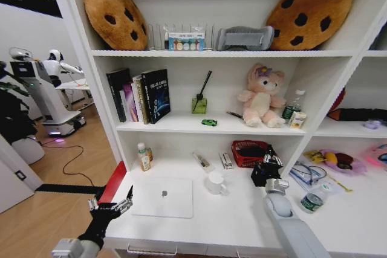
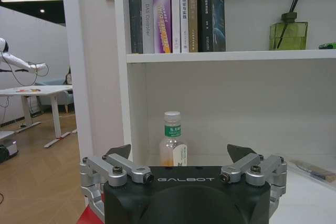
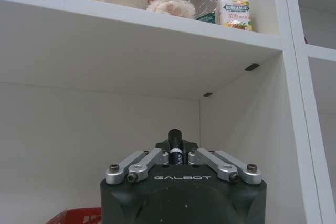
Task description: Organize the objects on the table.
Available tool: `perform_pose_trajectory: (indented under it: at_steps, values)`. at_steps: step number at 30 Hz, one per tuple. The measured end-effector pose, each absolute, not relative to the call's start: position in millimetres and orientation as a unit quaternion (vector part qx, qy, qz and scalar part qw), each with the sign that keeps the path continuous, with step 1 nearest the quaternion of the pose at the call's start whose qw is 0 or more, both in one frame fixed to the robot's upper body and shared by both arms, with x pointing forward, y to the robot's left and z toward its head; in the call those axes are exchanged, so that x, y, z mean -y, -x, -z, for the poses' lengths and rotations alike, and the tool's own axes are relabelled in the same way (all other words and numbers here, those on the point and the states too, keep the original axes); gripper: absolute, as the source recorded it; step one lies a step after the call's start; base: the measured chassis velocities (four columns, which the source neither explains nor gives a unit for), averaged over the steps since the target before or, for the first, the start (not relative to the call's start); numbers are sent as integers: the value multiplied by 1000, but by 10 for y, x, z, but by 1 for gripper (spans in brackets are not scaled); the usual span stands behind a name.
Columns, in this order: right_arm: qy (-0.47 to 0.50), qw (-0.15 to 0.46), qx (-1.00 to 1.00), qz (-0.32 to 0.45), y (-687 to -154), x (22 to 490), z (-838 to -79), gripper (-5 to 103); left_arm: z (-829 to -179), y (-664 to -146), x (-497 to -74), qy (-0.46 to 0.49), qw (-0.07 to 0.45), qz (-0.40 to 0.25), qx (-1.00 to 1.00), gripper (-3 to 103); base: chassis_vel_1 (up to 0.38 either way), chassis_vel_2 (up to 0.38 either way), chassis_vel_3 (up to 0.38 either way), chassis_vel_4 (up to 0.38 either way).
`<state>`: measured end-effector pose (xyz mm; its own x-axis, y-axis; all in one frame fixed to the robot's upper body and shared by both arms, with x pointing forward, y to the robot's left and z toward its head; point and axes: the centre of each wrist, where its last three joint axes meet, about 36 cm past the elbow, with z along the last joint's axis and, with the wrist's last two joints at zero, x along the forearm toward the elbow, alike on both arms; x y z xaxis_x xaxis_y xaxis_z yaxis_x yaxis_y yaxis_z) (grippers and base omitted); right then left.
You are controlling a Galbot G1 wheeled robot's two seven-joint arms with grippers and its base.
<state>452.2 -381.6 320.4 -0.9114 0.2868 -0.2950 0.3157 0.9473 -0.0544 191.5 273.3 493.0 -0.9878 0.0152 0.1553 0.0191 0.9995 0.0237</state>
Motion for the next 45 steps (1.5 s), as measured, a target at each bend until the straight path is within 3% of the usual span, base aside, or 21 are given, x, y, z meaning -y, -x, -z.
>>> perform_pose_trajectory:
  at_steps: [7,9,16,22,25,28,30,33,34,37,38,40,45]
  values:
    - [-152,133,-978,54,-4548,3808,-3132,10,-4929,-1915,-2733,9,78,13,997,100,0,0,0,0]
    - [-149,128,-979,52,-4548,3808,-3128,15,-4930,-1915,-2733,9,78,13,997,100,0,0,0,0]
    - [-138,111,-983,43,-4501,3781,-3198,47,-4930,-1915,-2733,9,78,13,997,100,0,0,0,0]
    - [-135,110,-984,43,-4514,3768,-3206,63,-4930,-1915,-2733,9,78,13,997,100,0,0,0,0]
    - [-132,109,-984,42,-4498,3760,-3248,80,-4930,-1915,-2733,9,78,13,997,100,0,0,0,0]
    - [-127,104,-986,37,-4449,3748,-3323,84,-4929,-1915,-2733,9,78,13,997,100,0,0,0,0]
    - [-117,94,-988,24,-4355,3708,-3491,95,-4930,-1915,-2732,9,78,13,997,100,0,0,0,0]
    - [-85,-49,-995,-5,-3732,3482,-4240,100,-4929,-1915,-2733,9,78,13,997,100,0,0,0,0]
    - [-85,-49,-995,-5,-3732,3482,-4240,100,-4929,-1915,-2733,9,78,13,997,100,0,0,0,0]
    - [-85,-189,-972,-112,-3361,3401,-4774,100,-4929,-1915,-2733,9,78,12,997,100,0,0,0,0]
    - [-85,-189,-972,-112,-3361,3401,-4774,100,-4929,-1915,-2733,9,78,12,997,100,0,0,0,0]
    - [-96,-269,-947,-144,-3181,3572,-4912,100,-4929,-1915,-2733,9,78,13,997,100,0,0,0,0]
    - [-121,-309,-935,-124,-3087,3937,-4852,100,-4929,-1915,-2733,9,78,13,997,100,0,0,0,0]
